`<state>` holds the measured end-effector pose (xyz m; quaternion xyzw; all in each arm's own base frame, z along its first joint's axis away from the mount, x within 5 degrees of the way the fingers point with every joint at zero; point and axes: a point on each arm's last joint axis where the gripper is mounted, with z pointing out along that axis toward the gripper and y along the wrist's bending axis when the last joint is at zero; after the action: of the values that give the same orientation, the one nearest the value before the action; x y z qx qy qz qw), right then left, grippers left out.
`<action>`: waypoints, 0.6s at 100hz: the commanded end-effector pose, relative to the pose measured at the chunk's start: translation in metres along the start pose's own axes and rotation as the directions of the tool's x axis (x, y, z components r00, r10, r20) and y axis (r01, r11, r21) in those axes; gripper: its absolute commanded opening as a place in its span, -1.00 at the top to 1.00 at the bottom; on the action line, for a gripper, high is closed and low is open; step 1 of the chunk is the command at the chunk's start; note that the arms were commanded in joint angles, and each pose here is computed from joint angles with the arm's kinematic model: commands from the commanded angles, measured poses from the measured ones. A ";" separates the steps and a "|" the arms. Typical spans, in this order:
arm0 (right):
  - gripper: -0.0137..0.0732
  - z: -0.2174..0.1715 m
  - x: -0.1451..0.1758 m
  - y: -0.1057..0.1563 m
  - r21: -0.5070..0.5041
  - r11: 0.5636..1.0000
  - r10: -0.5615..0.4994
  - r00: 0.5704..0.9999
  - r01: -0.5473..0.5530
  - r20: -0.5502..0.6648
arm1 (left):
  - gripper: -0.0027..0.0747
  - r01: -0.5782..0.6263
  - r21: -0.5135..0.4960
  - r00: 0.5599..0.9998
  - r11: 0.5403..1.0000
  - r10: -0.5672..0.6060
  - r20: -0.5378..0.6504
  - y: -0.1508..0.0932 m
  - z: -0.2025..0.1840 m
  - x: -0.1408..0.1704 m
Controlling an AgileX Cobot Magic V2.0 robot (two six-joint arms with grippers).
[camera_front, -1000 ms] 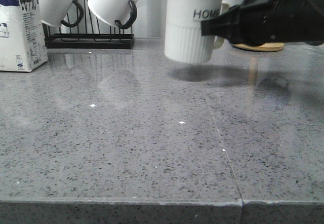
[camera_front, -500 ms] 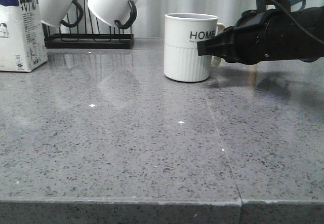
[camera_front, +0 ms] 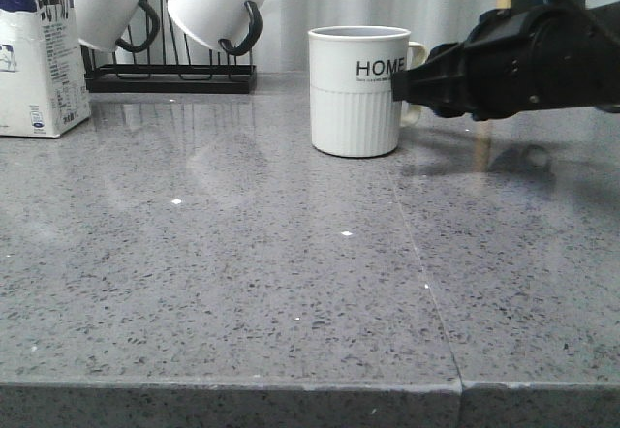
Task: Place milk next to cup
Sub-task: 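Open the right gripper and withdraw it from the mug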
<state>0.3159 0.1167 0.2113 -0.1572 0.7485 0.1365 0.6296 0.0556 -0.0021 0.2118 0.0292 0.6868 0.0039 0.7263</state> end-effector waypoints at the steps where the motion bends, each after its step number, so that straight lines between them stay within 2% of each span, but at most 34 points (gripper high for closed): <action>1: 0.02 -0.019 -0.031 0.002 -0.006 1.000 -0.013 0.988 0.014 0.151 | 0.98 0.005 0.006 0.999 1.000 -0.005 0.048 -0.001 -0.001 0.011; 17: 0.07 -0.053 -0.040 0.005 -0.003 1.000 -0.017 0.984 0.018 0.178 | 0.98 0.005 0.006 0.999 1.000 -0.005 0.048 -0.001 -0.001 0.011; 44: 0.69 -0.113 -0.037 0.009 0.017 1.000 -0.027 0.993 0.025 0.119 | 0.98 0.005 0.006 0.999 1.000 -0.005 0.048 -0.001 -0.001 0.011; 60: 0.84 -0.149 -0.029 0.011 0.025 0.999 -0.032 0.992 0.029 0.124 | 0.98 0.005 0.006 0.999 1.000 -0.005 0.048 -0.001 -0.001 0.011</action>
<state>0.1971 0.0735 0.2508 -0.1544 0.7433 0.1222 0.6393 0.0556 -0.0021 0.2118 0.0292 0.6868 0.0039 0.7263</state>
